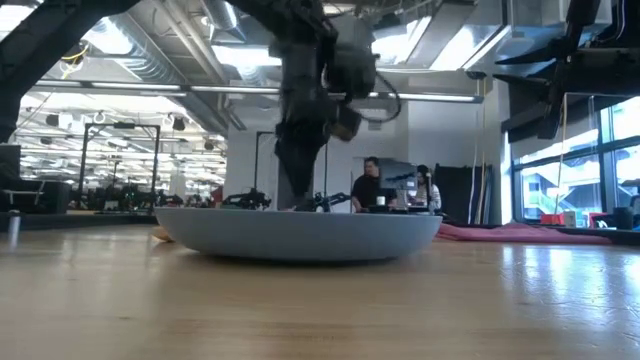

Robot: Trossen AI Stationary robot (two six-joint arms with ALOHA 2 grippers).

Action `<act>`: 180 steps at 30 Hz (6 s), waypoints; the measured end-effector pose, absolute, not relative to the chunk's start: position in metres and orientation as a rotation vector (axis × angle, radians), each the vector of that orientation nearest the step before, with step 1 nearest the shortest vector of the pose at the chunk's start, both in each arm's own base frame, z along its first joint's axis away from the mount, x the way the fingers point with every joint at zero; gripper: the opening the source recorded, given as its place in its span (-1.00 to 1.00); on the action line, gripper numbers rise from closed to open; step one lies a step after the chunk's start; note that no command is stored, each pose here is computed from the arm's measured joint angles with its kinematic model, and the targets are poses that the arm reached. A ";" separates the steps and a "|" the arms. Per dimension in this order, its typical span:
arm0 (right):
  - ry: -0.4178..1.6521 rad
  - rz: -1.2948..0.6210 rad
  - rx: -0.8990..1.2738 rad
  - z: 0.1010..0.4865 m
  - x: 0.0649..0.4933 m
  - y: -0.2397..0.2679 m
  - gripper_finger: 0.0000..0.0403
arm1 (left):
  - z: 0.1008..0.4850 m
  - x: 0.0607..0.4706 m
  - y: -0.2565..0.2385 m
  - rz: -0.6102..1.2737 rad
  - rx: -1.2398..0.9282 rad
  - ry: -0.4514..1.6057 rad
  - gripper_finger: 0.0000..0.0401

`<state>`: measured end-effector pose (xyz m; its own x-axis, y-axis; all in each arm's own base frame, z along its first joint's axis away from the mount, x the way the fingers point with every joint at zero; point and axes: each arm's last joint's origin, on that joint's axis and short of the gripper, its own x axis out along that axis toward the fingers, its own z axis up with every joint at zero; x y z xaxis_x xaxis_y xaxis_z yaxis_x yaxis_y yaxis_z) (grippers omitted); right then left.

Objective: Set table place
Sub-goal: Put the black bowl on top of the blue plate

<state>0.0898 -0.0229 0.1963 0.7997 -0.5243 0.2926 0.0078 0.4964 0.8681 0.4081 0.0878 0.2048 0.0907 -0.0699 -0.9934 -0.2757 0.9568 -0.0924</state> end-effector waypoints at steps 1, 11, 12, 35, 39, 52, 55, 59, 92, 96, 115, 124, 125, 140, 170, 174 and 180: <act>-0.579 -0.345 1.011 0.196 0.090 -0.023 -0.61 | 0.212 0.410 0.088 0.156 -0.283 1.469 -0.41; -0.623 0.179 0.906 0.243 0.076 -0.009 -0.61 | 0.279 0.418 0.090 0.154 -0.265 1.345 -0.52; -0.681 0.199 0.869 0.255 0.070 -0.009 -0.61 | 0.283 0.418 0.090 0.154 -0.264 1.332 -0.53; -0.050 0.443 0.574 0.518 0.121 0.000 -0.61 | 0.288 0.401 0.089 0.205 -0.295 1.490 -0.55; 0.415 0.233 0.726 0.498 0.135 -0.003 -0.61 | 0.287 0.393 0.087 0.218 -0.292 1.573 -0.59; 1.033 -0.232 0.802 0.392 0.182 -0.014 -0.61 | 0.290 0.394 0.088 0.209 -0.251 1.562 -0.67; 1.110 -0.285 0.798 0.365 0.192 -0.017 -0.61 | 0.290 0.394 0.086 0.207 -0.240 1.563 -0.69; 1.287 -0.301 0.831 0.326 0.194 -0.015 -0.61 | 0.290 0.394 0.086 0.208 -0.211 1.566 -0.71; 1.785 -0.207 0.915 0.253 0.184 0.007 -0.61 | 0.290 0.399 0.097 0.200 -0.121 1.501 -0.84; 1.761 -0.195 0.918 0.253 0.187 0.007 -0.61 | 0.291 0.403 0.098 0.203 -0.117 1.458 -0.84; 1.495 -0.192 0.830 0.294 0.209 0.003 -0.60 | 0.297 0.428 0.104 0.225 -0.090 1.187 -0.84; 1.449 -0.156 0.767 0.304 0.212 0.005 -0.05 | 0.301 0.437 0.106 0.232 -0.079 1.086 -0.84; 1.440 -0.142 0.756 0.304 0.213 0.006 0.02 | 0.301 0.437 0.107 0.233 -0.079 1.079 -0.84; 1.599 -0.093 0.699 0.303 0.199 0.052 0.25 | 0.303 0.441 0.107 0.235 -0.074 1.037 -0.84; 1.677 -0.188 0.660 0.226 0.168 0.125 0.22 | 0.310 0.460 0.067 0.199 -0.118 0.897 -0.84; 1.665 -0.175 0.667 0.226 0.169 0.126 0.22 | 0.310 0.461 0.055 0.158 -0.070 0.903 -0.84; 1.645 -0.154 0.679 0.227 0.172 0.127 0.22 | 0.310 0.462 0.042 0.121 -0.036 0.912 -0.84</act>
